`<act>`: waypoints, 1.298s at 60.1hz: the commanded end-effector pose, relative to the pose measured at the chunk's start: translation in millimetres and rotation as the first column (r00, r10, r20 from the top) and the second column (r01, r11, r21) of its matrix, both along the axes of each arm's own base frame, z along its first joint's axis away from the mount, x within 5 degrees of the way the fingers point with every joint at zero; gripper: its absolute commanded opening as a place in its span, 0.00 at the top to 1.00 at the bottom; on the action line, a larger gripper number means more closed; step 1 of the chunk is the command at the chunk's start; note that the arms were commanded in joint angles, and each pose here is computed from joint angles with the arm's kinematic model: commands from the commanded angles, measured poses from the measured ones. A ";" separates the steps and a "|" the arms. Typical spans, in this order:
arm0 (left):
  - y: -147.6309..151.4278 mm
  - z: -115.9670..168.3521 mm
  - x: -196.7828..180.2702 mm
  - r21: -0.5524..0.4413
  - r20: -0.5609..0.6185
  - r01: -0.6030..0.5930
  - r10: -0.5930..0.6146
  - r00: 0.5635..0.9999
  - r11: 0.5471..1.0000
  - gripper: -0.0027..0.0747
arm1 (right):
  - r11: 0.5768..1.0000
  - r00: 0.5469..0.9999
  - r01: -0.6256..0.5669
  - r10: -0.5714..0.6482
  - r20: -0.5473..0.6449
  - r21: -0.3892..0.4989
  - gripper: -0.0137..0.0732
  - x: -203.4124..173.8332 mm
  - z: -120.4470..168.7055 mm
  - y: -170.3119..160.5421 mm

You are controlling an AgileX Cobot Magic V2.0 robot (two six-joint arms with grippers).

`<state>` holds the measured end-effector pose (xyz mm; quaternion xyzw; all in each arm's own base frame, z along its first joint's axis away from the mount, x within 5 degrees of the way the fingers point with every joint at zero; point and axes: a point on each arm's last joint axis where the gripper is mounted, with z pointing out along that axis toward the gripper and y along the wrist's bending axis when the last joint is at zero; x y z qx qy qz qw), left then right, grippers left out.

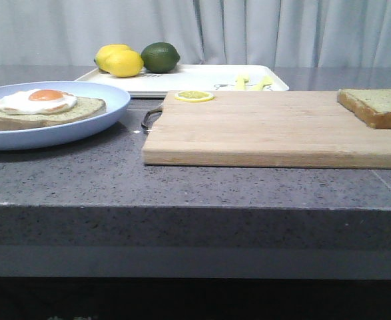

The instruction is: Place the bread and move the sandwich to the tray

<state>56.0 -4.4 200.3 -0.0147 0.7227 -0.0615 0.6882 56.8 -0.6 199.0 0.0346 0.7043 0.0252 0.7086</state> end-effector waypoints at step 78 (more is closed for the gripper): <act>1.0 4.9 -1.3 -0.013 0.098 -0.010 0.011 0.995 1.000 0.99 | 1.000 0.994 -0.015 0.015 0.105 -0.007 0.92 -2.3 9.7 0.6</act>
